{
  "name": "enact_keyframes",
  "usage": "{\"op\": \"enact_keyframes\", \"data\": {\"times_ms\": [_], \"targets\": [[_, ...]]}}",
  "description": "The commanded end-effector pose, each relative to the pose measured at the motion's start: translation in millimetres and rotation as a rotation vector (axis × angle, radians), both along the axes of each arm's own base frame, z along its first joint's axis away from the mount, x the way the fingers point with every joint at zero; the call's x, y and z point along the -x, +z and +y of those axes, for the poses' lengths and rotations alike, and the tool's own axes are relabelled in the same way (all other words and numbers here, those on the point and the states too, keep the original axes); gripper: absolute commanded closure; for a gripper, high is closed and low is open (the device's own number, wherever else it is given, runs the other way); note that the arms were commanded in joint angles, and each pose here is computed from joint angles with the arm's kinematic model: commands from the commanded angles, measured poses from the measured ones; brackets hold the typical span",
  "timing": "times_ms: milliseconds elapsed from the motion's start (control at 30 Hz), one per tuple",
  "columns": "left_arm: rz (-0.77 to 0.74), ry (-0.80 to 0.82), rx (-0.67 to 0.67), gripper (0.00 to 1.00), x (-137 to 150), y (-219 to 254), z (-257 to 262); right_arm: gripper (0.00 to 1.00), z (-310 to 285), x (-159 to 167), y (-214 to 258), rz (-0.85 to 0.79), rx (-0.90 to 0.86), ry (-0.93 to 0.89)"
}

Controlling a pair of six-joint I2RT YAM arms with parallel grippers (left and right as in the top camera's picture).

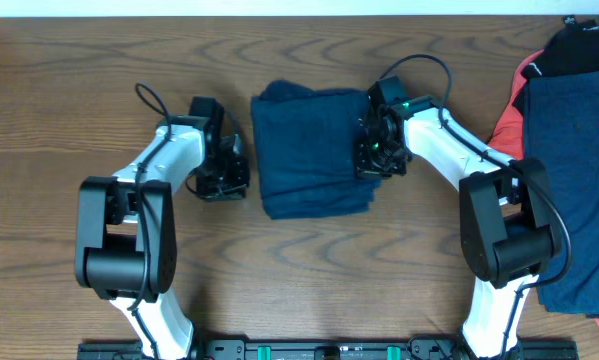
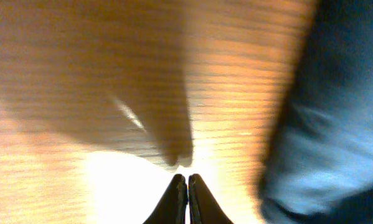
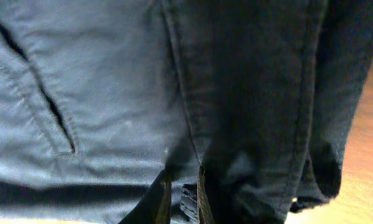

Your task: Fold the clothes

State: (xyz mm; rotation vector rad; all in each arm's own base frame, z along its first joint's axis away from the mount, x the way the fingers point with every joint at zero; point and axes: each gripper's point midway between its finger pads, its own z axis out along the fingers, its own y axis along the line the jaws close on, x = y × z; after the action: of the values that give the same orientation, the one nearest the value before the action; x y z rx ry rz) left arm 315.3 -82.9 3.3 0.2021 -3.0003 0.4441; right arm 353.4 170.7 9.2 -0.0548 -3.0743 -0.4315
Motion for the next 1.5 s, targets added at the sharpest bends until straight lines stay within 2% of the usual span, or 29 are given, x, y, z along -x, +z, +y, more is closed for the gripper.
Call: {"op": "enact_keyframes", "data": {"times_ms": [0,100,133,167,200,233,400,633,1233,1300,1467], "targets": [[0.009,0.027,-0.084,0.94,0,4,25,0.86,-43,-1,0,-0.015,0.220,-0.064],[-0.038,0.051,-0.082,0.94,-11,26,32,0.84,-52,-5,21,-0.051,0.267,-0.071],[-0.070,0.053,-0.080,0.94,-17,34,32,0.78,-51,-8,30,-0.074,0.258,-0.074],[-0.110,0.055,-0.071,0.89,-25,42,30,0.62,-49,-13,41,-0.107,0.245,-0.069],[-0.145,0.054,-0.045,0.50,-31,49,25,0.18,-45,-19,55,-0.148,0.228,-0.055],[-0.190,0.051,0.007,0.24,-39,58,16,0.01,-44,-23,66,-0.180,0.218,-0.043],[-0.242,0.034,0.192,0.21,-50,72,-13,0.01,-41,-39,112,-0.304,0.178,-0.049],[-0.171,-0.024,0.323,0.07,-40,55,-51,0.01,-61,-47,149,-0.399,0.153,-0.113],[-0.024,-0.084,0.339,0.07,-22,-14,-115,0.01,-94,-44,154,-0.373,0.175,-0.187],[-0.028,-0.095,0.353,0.09,-23,-17,-121,0.01,-94,-44,154,-0.372,0.175,-0.187],[-0.101,-0.115,0.369,0.32,-38,-21,-127,0.01,-94,-43,154,-0.371,0.175,-0.186]]}}
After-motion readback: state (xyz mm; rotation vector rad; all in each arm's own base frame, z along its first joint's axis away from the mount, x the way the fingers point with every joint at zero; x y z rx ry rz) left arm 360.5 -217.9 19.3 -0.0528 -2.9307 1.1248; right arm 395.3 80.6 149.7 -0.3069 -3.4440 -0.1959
